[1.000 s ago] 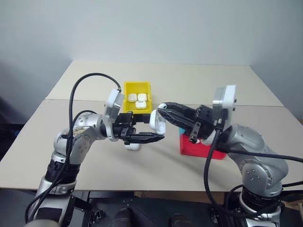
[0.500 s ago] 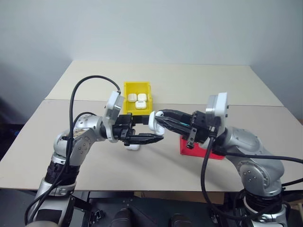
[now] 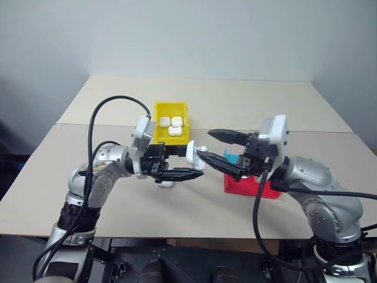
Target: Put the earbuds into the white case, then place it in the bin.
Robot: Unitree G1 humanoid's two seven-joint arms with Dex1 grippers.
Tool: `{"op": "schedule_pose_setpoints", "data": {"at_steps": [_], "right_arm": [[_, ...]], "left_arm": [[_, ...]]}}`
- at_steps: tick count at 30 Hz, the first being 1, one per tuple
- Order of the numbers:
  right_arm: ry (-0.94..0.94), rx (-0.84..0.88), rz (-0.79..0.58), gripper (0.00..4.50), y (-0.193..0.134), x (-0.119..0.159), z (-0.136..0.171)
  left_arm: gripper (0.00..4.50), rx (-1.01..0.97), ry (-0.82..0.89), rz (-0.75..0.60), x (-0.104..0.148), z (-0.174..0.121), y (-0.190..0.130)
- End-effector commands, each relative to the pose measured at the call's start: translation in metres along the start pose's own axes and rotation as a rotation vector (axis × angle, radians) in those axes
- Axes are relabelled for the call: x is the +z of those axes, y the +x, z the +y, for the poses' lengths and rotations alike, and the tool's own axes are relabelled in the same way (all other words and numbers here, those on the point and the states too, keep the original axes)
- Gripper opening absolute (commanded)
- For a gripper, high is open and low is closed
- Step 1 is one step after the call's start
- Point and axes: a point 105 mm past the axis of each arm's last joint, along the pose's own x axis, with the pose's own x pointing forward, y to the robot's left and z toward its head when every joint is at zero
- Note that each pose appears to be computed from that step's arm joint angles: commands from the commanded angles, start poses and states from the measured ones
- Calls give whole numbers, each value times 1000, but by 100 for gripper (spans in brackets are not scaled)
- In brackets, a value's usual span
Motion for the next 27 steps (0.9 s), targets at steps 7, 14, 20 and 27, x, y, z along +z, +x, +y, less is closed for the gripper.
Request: {"op": "schedule_pose_setpoints", "data": {"at_steps": [7, 14, 20, 27], "right_arm": [[28, 24, -23, 364, -1, 6, 2], [10, -12, -20, 364, -21, 22, -20], [-86, 12, 206, 364, -35, 21, -51], [-355, 12, 892, 364, -60, -55, -116]], "left_arm": [[281, -12, 90, -58, 19, -3, 1], [281, 27, 88, -33, 15, 2, -7], [281, 50, 96, -43, 15, 2, -10], [281, 60, 108, -87, 14, -3, -3]]}}
